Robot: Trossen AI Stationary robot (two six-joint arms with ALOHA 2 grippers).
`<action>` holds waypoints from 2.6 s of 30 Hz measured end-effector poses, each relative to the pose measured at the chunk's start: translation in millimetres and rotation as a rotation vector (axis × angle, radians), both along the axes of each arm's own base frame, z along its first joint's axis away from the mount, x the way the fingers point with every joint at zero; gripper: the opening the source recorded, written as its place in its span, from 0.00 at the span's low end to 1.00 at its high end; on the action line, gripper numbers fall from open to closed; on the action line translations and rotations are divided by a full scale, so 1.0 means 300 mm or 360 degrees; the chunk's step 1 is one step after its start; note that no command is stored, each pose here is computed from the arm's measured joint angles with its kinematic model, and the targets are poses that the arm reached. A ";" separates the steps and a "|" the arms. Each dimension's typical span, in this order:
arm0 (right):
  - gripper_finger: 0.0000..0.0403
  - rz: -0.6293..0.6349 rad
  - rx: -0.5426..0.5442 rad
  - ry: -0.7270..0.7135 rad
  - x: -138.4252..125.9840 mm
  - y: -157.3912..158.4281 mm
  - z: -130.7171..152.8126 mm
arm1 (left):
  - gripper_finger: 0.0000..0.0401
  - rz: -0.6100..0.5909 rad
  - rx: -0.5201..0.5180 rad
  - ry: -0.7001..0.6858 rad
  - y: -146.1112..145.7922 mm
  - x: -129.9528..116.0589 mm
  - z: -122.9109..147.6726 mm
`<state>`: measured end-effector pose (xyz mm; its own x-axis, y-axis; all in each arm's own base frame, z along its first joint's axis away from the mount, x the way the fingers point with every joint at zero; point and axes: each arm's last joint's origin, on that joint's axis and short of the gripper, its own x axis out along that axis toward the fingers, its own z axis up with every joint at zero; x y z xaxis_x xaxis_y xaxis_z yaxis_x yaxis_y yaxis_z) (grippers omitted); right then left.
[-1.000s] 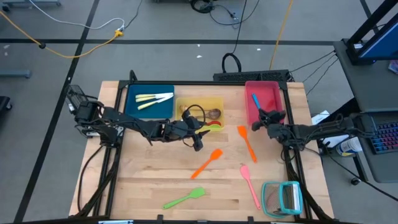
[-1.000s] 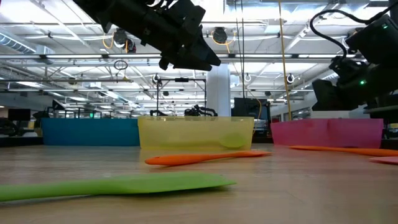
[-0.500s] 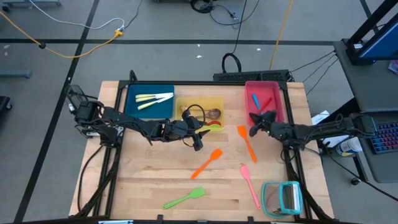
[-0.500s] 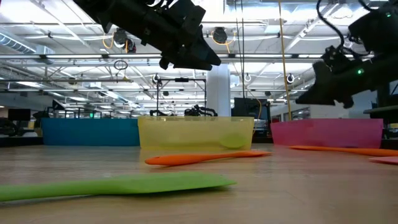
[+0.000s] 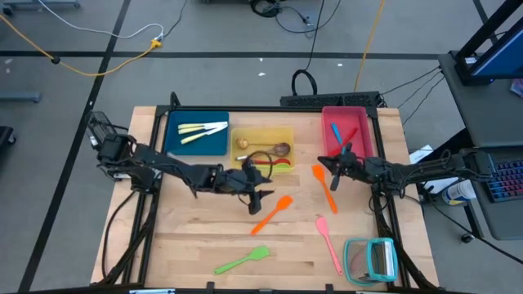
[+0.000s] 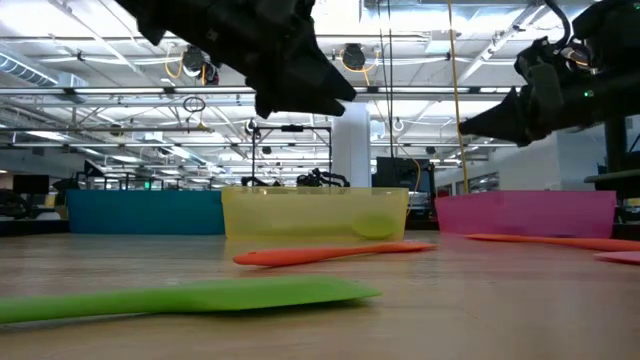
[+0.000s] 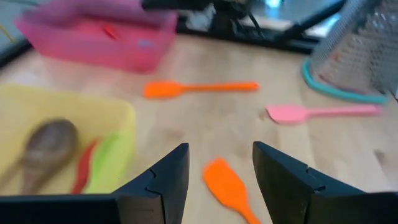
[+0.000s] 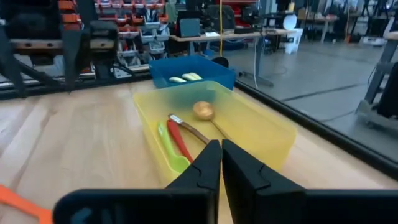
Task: Pick & Place Kitchen Items
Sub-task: Put the left orange spatula into the red bin
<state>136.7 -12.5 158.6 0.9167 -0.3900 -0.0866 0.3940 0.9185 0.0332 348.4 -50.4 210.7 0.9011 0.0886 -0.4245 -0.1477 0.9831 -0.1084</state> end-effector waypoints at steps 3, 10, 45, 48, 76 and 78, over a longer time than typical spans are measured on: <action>0.06 0.0006 -0.0065 -0.0010 0.001 0.000 0.007 | 0.45 0.0031 -0.0067 0.0068 -0.043 -0.016 -0.015; 0.16 0.0103 -0.0298 -0.0137 0.007 0.005 0.049 | 0.45 0.0130 -0.0252 0.0259 -0.157 -0.046 -0.097; 0.22 0.0776 0.0157 -0.0150 0.046 0.080 0.009 | 0.38 0.0190 -0.0154 0.0455 -0.371 -0.063 -0.452; 0.22 0.0868 0.0181 -0.0116 0.049 0.107 -0.001 | 0.26 0.0162 -0.0095 0.0488 -0.367 -0.066 -0.457; 0.27 0.0779 0.0204 0.0317 0.317 0.350 -0.170 | 0.15 0.0044 -0.0027 0.0525 -0.271 -0.017 -0.458; 0.30 0.0735 0.0213 0.0346 0.329 0.351 -0.185 | 0.16 0.0031 -0.0014 0.0524 -0.271 -0.017 -0.458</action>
